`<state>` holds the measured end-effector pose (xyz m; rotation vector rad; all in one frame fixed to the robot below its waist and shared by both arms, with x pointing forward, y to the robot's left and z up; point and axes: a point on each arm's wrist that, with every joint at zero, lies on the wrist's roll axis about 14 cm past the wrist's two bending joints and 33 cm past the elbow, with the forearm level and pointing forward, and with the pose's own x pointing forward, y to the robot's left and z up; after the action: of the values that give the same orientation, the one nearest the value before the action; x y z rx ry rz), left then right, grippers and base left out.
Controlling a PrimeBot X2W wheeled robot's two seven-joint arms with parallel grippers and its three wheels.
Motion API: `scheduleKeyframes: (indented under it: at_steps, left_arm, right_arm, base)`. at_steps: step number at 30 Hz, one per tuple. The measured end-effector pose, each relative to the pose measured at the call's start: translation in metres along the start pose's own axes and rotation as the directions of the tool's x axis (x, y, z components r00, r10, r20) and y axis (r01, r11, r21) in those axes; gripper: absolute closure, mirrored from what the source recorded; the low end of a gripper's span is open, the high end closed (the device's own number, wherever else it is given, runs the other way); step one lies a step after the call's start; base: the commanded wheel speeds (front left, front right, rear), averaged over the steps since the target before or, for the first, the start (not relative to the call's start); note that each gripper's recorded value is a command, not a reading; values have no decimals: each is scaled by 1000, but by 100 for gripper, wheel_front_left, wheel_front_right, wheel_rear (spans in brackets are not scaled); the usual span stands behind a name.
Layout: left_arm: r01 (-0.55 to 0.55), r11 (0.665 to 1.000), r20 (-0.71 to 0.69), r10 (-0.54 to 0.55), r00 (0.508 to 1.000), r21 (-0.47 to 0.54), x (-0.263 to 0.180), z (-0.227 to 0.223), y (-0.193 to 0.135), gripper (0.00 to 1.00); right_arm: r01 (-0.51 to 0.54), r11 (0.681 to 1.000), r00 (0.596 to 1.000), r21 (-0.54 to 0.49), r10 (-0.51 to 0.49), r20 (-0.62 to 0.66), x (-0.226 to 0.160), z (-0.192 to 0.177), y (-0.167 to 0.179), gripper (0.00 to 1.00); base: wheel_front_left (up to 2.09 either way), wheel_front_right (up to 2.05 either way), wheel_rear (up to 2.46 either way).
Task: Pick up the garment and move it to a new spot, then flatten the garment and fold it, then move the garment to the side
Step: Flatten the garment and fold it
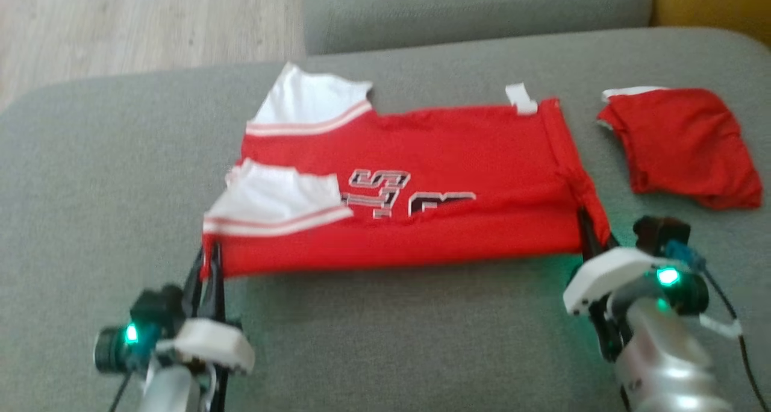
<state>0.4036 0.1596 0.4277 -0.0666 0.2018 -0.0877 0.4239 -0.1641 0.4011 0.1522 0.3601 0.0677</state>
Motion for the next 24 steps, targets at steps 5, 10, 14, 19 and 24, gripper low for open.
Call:
scheduleKeyframes:
  at_steps: [5,10,14,19,24]
  left_arm:
    - [-2,1000,-18,2,1000,-3,-23,-12,-3,100]
    - [3,1000,-32,-3,999,-18,-30,-18,-8,100]
    - [-7,1000,-33,7,999,-20,-29,-19,-7,0]
    - [-12,999,4,12,1000,-31,-22,-6,-8,0]
    - [22,999,133,-17,991,-36,-3,36,-15,0]
  right_arm:
    - [16,1000,1000,27,-17,12,-23,-9,-5,100]
    - [35,998,999,47,-35,6,-34,-17,-10,0]
    - [37,998,996,50,-41,77,-31,5,-12,0]
    - [51,998,983,47,-58,175,-28,36,-19,0]
    - [68,997,957,38,-76,279,-25,68,-28,0]
  base:
    - [0,0,0]
    - [0,0,0]
    - [0,0,0]
    - [0,0,0]
    - [0,0,0]
